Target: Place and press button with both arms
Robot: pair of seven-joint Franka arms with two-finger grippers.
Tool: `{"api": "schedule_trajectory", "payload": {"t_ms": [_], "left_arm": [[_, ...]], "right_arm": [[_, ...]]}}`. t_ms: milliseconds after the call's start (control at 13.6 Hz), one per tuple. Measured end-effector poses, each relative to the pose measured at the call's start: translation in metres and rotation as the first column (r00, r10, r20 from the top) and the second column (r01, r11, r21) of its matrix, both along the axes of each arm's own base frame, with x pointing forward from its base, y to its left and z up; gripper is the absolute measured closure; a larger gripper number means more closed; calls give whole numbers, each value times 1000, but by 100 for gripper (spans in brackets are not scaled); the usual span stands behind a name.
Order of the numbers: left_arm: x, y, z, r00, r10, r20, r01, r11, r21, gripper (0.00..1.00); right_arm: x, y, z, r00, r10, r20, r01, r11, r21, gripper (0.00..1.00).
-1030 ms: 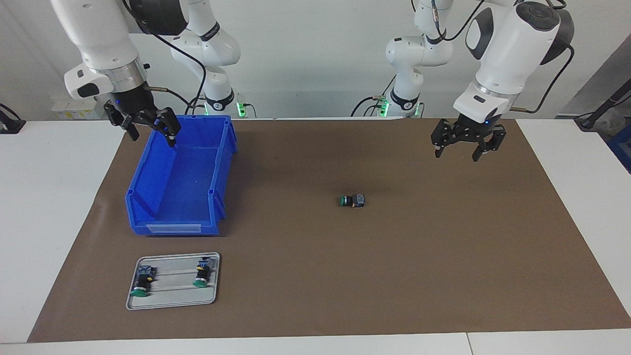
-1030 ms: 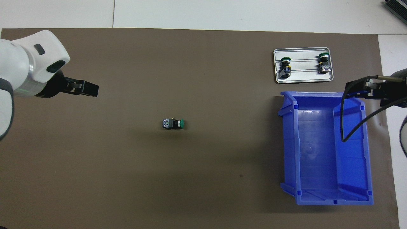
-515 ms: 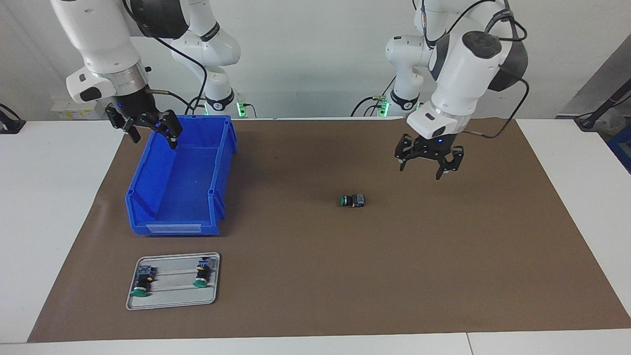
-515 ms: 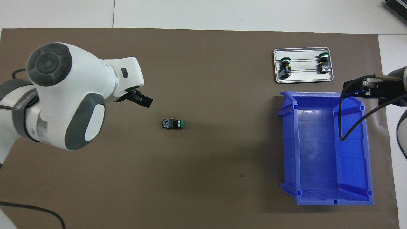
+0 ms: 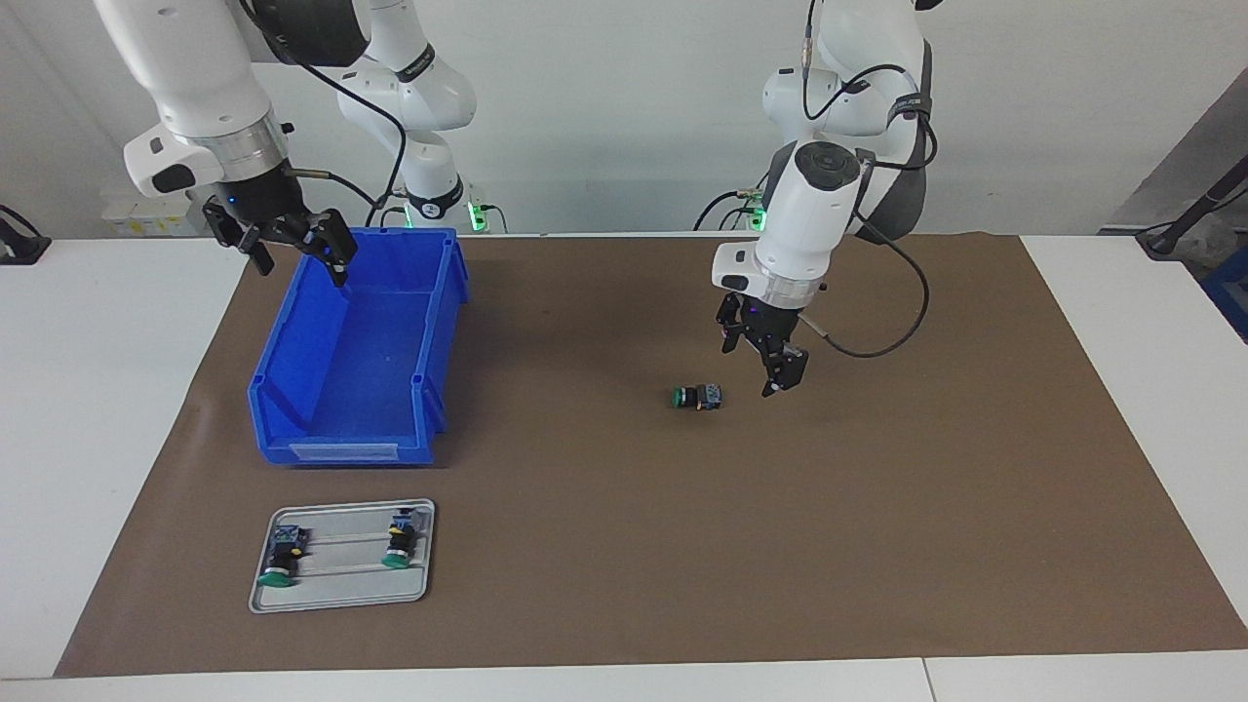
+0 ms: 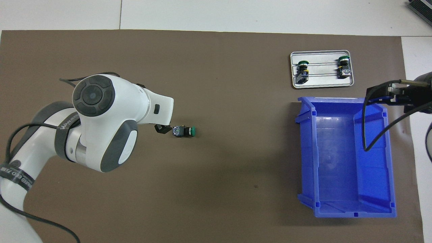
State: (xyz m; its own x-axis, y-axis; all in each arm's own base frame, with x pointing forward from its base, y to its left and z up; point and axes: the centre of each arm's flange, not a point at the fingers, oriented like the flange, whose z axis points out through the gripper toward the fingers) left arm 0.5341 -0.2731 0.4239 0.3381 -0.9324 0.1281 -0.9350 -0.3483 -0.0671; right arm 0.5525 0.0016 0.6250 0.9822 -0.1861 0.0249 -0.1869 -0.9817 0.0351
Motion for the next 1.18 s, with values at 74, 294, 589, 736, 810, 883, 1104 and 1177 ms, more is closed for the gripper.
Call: {"api": "schedule_trajectory", "payload": {"t_ms": [74,294,589,736,810,883,1104,1177], "left_arm": [[-7,-7,-11,999,-36,-5,36,999,6,0],[-25,-31,-52,995,-100,-18,100,995,10,0],[-33,-50,-89,987,-156,-49,157,987,20,0],[-32,-58,-100,985,-170,-28,170,985,9,0],[-32,-61,-103,984,-177,-20,177,984,5,0],[-33,-63,-106,983,-181,-19,181,983,4,0],[-34,-65,-111,982,-185,-26,186,983,6,0],[-34,-65,-113,982,-188,-27,188,982,7,0]], "right_arm": [[-2,-4,0,1000,7,-13,-7,1000,0,0],[-4,-4,1,999,17,-30,-17,1000,1,0],[-7,9,-1,998,40,-55,-40,999,2,0],[-8,11,-1,997,45,-57,-45,999,2,0],[-8,11,-1,997,45,-57,-45,999,2,0],[-8,10,-2,997,44,-58,-43,999,2,0],[-8,10,-4,997,42,-64,-42,999,2,0],[-8,10,-4,997,43,-66,-43,999,2,0]]}}
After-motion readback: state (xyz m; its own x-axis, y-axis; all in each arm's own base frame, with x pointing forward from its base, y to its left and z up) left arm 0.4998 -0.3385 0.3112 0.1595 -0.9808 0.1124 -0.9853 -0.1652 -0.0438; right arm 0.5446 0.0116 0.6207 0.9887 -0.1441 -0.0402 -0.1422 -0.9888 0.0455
